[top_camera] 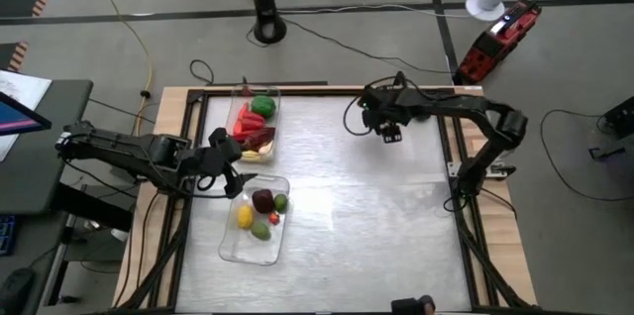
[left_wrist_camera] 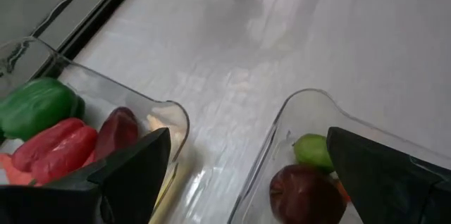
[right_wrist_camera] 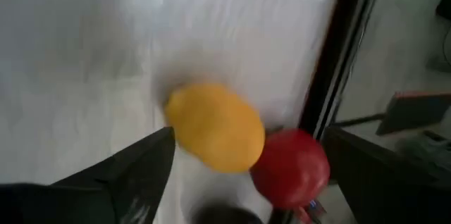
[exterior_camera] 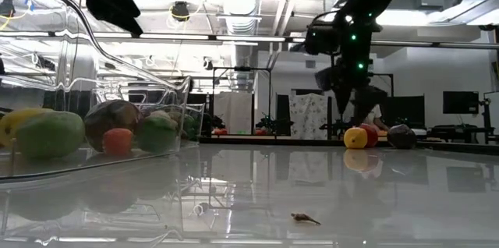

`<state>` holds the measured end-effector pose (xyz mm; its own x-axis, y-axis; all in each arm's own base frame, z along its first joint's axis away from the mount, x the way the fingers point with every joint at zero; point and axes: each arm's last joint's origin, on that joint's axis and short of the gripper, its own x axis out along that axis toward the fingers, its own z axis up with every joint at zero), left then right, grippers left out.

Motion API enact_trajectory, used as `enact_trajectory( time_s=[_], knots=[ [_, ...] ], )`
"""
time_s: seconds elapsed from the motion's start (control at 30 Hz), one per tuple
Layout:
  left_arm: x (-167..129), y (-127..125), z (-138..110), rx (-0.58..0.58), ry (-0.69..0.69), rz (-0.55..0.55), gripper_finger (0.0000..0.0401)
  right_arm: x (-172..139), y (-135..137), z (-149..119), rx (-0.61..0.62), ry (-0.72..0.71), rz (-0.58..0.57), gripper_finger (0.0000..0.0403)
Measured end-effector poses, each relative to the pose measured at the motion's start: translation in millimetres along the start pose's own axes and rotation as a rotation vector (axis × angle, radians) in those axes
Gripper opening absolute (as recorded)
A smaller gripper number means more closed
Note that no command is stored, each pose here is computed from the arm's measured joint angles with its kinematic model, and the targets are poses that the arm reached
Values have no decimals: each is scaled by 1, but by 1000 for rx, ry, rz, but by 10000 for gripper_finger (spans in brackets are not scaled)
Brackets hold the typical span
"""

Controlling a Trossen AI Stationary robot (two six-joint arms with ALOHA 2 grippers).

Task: Sort produce into baskets
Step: Put the yellow lime into the bottom transparent bin

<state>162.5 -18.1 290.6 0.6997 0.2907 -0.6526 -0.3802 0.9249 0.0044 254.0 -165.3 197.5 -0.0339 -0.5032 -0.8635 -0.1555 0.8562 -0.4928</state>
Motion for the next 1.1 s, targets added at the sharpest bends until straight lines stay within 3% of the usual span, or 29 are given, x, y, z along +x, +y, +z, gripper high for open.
enact_trajectory(
  time_s=[0.17,0.6,0.73,0.83,1.1],
  knots=[
    [-1,2,-2,4,20,4,368,2,6,-3,-97,74,23,389],
    [-1,1,-3,-2,25,-2,368,18,-9,-15,-150,77,59,379],
    [-1,1,-2,-3,23,-2,368,39,-4,-11,-223,151,97,379],
    [-1,1,-3,-5,26,-7,368,54,-1,-4,-259,245,33,376],
    [-1,1,-3,-6,29,-12,368,68,3,2,-298,266,50,321]
  ],
)
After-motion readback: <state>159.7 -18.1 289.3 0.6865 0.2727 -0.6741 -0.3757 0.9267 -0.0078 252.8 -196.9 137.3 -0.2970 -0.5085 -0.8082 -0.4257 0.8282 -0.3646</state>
